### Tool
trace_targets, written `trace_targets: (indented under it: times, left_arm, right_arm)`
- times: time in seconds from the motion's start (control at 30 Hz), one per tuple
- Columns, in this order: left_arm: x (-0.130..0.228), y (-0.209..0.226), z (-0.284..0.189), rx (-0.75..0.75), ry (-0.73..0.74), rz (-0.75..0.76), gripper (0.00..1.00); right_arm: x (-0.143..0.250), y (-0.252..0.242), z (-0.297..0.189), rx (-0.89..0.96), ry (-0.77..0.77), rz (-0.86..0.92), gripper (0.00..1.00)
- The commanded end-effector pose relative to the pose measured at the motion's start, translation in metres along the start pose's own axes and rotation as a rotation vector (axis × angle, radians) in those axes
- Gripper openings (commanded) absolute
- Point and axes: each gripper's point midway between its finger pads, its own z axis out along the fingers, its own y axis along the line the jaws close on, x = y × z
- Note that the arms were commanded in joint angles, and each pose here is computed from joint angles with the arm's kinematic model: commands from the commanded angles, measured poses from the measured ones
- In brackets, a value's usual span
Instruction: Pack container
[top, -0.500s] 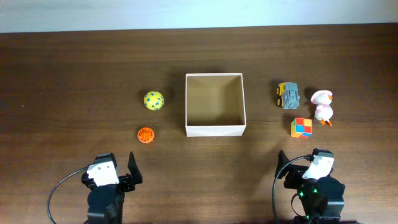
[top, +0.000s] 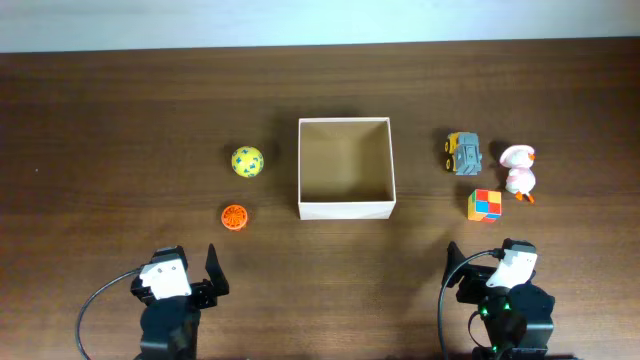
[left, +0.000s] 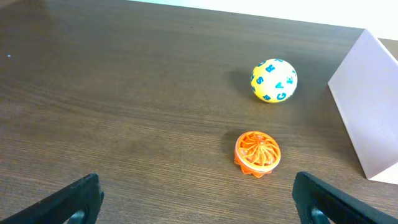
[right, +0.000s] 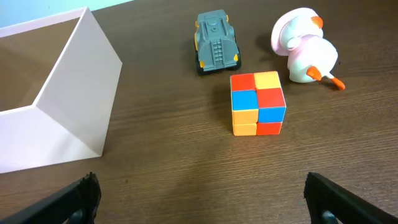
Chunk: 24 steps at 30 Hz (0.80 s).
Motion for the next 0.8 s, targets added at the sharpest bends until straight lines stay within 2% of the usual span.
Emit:
trace_targets:
  times: [0.0,0.43,0.6,0.77]
  left_arm:
    - [0.000,0.004,0.000,-0.018,-0.010,0.009,0.99]
    - [-0.005,0.002,0.000,-0.009,-0.027,0.004,0.99]
    - [-0.019,-0.008,-0.002,0.044,-0.076,-0.008,0.99]
    - [-0.037,-0.014,-0.011,0.077,-0.102,-0.014,0.99]
  right_arm:
    - [0.002,0.002,0.001,-0.013,0.001,-0.009,0.99]
    - [-0.005,-0.002,0.001,0.015,-0.029,-0.009,0.99]
    - [-0.004,0.014,0.000,-0.079,-0.016,0.001,0.99]
    - [-0.018,0.018,-0.007,-0.088,-0.046,-0.002,0.99]
